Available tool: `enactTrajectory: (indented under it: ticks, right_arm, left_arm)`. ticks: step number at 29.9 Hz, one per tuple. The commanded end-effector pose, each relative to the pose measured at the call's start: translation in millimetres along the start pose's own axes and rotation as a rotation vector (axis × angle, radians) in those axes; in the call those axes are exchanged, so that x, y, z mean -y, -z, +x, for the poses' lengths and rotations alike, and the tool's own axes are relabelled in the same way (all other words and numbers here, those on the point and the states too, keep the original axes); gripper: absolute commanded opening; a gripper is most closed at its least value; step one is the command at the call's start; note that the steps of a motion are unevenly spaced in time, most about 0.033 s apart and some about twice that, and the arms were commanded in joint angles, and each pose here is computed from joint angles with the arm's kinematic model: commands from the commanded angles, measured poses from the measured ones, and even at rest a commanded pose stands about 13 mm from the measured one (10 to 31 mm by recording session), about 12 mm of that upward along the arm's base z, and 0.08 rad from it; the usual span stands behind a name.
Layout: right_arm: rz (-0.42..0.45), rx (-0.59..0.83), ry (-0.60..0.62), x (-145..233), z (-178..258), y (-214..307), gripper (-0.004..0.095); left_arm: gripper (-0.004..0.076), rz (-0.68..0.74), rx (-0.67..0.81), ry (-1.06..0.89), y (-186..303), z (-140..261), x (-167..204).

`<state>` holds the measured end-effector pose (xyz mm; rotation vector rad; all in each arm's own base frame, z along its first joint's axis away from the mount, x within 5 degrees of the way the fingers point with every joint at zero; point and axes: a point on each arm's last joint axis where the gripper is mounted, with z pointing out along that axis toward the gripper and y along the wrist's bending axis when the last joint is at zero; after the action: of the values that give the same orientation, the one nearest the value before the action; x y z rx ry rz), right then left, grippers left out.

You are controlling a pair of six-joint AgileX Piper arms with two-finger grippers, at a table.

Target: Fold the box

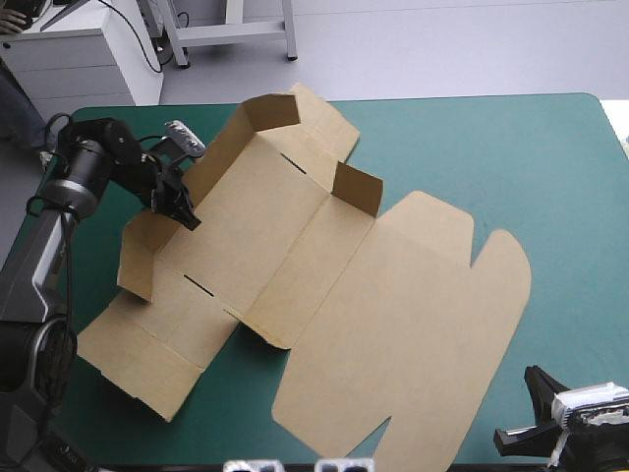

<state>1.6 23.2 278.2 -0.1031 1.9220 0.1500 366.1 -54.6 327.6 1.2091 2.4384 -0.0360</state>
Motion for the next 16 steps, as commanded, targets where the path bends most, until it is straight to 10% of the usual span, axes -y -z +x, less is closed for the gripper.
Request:
enactTrajectory:
  ticks: [1,16]
  right_arm:
    - [0.002,0.116,0.004,-2,-12,9,-0.0020]
    - [0.016,0.120,0.013,-1,-12,9,-0.0020]
  left_arm:
    - [-0.0008,-0.208,0.040,-0.207,37,-32,22]
    - [-0.0008,-0.505,0.011,-0.745,39,-105,140]
